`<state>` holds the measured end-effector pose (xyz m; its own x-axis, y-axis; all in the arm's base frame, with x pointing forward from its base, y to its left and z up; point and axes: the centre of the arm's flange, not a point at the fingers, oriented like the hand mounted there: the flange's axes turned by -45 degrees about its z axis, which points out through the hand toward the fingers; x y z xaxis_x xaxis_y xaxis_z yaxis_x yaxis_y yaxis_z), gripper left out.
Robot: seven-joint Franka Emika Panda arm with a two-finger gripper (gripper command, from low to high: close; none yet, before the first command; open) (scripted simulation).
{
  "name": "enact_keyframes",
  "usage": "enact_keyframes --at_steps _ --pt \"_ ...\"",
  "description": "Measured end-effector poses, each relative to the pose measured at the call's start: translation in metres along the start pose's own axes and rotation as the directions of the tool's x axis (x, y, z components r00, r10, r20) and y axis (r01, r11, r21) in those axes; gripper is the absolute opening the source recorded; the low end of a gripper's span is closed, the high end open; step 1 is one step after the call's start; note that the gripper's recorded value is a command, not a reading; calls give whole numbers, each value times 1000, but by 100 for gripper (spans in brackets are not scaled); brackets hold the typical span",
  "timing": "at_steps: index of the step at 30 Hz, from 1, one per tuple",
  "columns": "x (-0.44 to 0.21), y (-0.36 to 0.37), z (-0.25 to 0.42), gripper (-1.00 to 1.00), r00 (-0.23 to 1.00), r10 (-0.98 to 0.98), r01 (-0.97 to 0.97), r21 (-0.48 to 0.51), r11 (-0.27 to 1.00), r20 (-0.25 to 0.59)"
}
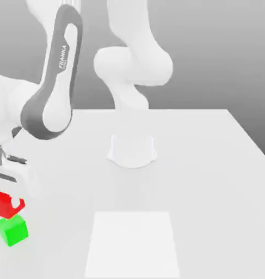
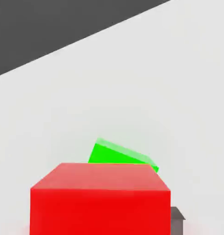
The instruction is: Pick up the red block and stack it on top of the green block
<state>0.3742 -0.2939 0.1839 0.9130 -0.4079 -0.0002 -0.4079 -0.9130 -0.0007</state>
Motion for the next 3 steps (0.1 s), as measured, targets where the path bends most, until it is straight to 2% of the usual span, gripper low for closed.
enact_keyframes --at_steps 3 --pt "0 0 0 100 1000 0 0 0 1000 0"
